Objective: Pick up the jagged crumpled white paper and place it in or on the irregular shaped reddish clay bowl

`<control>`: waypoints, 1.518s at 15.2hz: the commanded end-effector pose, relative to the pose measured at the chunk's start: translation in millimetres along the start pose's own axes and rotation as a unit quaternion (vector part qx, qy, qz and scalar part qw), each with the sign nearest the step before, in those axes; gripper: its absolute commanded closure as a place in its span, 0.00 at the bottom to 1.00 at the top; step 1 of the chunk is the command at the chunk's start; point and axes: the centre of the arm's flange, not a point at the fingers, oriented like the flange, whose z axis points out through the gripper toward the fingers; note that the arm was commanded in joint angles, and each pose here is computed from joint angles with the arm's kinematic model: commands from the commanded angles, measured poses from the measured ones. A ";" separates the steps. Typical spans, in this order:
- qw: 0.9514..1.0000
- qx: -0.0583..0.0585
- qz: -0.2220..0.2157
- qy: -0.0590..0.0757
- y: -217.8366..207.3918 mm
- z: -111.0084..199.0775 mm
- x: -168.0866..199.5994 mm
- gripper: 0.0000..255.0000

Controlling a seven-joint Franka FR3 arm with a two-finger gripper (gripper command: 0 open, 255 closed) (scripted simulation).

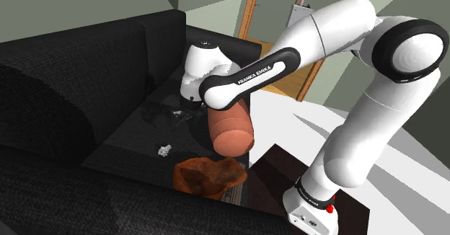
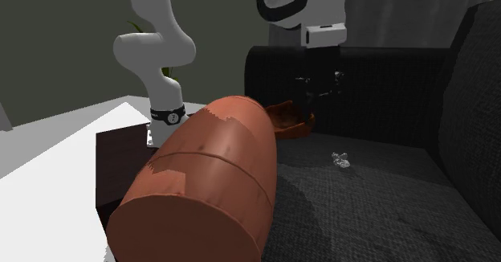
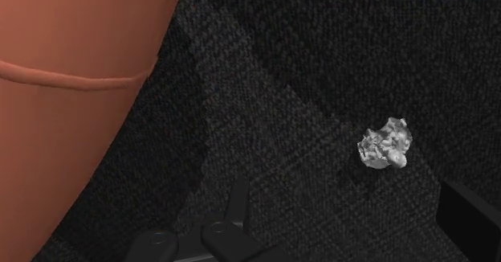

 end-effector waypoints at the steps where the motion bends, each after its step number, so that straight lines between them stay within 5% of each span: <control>1: 1.000 0.002 0.001 0.000 -18.0 18.1 6.7 0.00; 6: 1.000 0.007 0.004 0.001 -61.7 62.6 24.9 0.00; 14: 1.000 0.007 0.004 0.001 -63.7 104.2 25.6 0.00; 22: 1.000 0.007 0.004 0.001 -63.7 104.1 25.6 0.00; 23: 1.000 0.007 0.004 0.001 -63.7 104.1 25.6 1.00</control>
